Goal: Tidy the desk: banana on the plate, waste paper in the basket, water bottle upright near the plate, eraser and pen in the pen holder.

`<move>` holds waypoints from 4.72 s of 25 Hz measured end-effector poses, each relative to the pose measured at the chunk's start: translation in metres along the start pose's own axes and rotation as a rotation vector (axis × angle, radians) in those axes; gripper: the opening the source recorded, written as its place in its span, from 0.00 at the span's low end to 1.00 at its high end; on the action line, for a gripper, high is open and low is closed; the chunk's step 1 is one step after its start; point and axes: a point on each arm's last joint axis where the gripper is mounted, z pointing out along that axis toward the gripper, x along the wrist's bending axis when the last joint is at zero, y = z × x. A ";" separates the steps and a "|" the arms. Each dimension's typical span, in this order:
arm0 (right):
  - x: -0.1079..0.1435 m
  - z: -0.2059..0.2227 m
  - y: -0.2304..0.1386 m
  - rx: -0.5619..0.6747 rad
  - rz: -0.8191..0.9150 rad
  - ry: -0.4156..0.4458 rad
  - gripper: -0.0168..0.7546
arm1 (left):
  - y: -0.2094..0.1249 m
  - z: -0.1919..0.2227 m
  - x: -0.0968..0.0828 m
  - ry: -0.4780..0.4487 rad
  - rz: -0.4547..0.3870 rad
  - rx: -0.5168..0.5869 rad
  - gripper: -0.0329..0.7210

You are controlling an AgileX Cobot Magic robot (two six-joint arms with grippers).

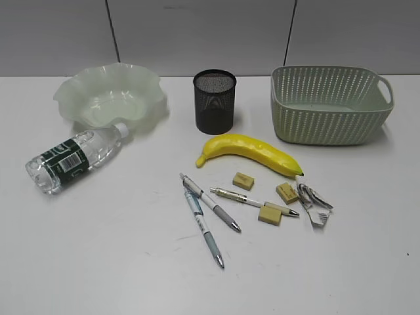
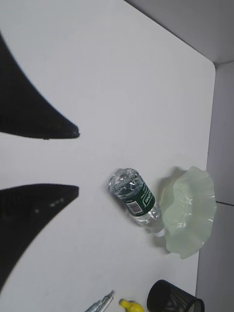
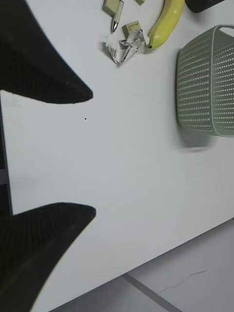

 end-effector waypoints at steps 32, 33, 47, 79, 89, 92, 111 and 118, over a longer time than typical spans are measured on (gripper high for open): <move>0.000 0.000 0.000 0.000 0.000 0.000 0.68 | 0.000 0.000 0.000 0.000 0.000 0.000 0.36; 0.000 0.000 0.000 0.000 0.000 0.000 0.68 | 0.000 0.000 0.000 0.000 0.000 0.000 0.36; 0.002 0.001 0.000 0.008 0.015 0.026 0.68 | 0.010 0.000 -0.001 -0.124 0.046 -0.025 0.36; 0.004 0.011 0.005 0.078 0.014 0.030 0.68 | 0.090 0.320 -0.248 -0.715 0.692 0.558 0.73; 0.004 0.011 0.005 0.078 0.014 0.030 0.68 | 0.045 0.404 -0.306 -0.698 0.885 0.738 0.76; 0.004 0.011 0.005 0.078 0.014 0.030 0.68 | 0.034 0.420 -0.309 -0.667 0.890 0.770 0.76; 0.004 0.011 0.005 0.078 0.014 0.030 0.68 | -0.011 0.459 -0.308 -0.593 0.927 0.780 0.45; 0.004 0.011 0.005 0.078 0.014 0.030 0.68 | -0.011 0.458 -0.307 -0.591 0.930 0.800 0.45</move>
